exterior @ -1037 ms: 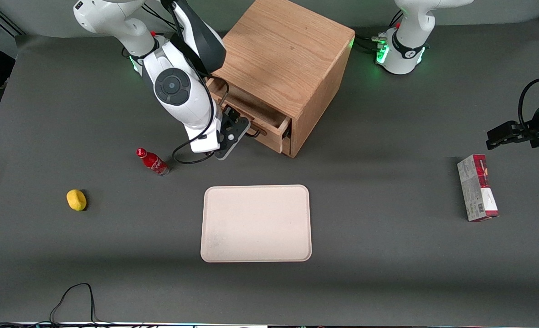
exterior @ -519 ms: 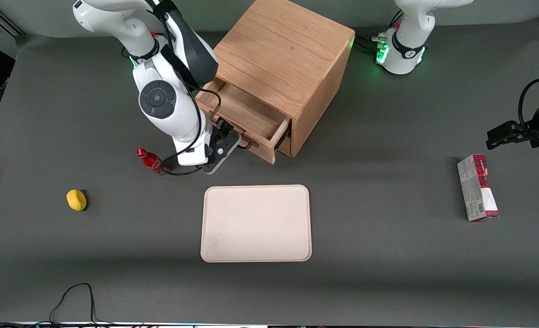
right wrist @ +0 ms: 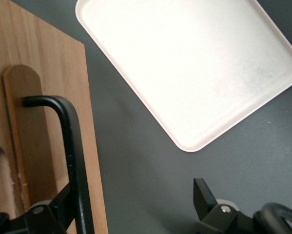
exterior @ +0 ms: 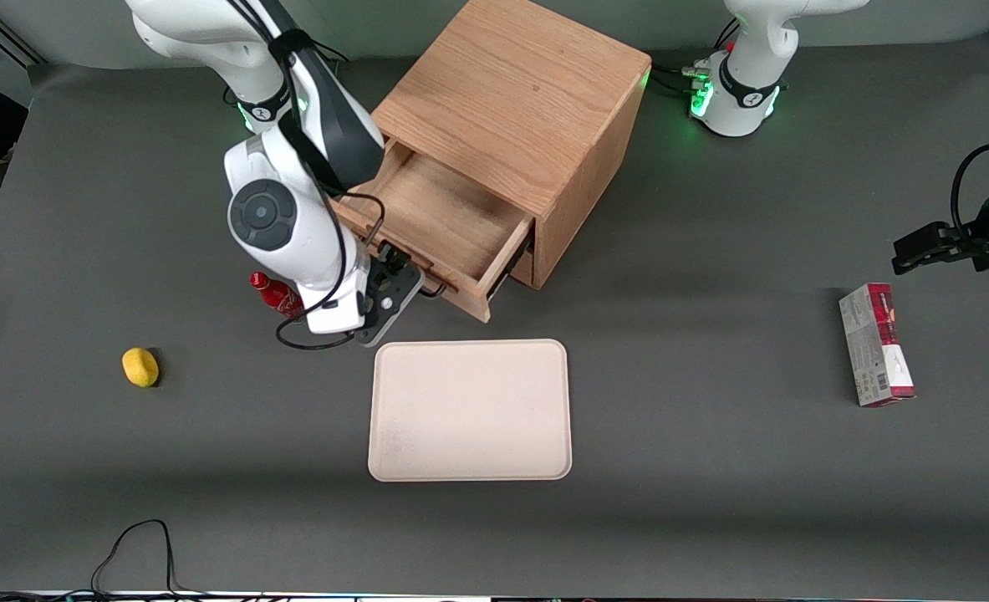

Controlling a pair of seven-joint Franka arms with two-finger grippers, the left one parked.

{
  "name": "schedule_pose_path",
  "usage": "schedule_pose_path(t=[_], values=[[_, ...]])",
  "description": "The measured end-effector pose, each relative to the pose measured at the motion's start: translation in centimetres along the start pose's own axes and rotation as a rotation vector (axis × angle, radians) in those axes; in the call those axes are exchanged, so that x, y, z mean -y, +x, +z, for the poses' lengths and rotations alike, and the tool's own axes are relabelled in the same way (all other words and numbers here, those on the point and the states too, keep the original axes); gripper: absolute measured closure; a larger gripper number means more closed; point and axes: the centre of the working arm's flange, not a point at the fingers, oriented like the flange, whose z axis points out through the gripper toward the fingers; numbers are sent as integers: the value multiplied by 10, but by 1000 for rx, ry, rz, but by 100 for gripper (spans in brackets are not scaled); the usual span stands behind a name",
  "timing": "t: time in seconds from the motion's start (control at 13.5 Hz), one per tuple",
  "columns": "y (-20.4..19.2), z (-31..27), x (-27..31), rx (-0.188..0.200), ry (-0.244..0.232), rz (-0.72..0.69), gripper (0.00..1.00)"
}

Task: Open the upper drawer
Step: 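Pull the handle with the right gripper, sliding the upper drawer out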

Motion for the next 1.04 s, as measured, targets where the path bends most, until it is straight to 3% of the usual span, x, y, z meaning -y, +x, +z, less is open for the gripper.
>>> schedule_pose_path(t=[0.44, 1.04], values=[[4, -1, -27, 15, 1, 8, 0], [3, -4, -62, 2, -10, 19, 0]])
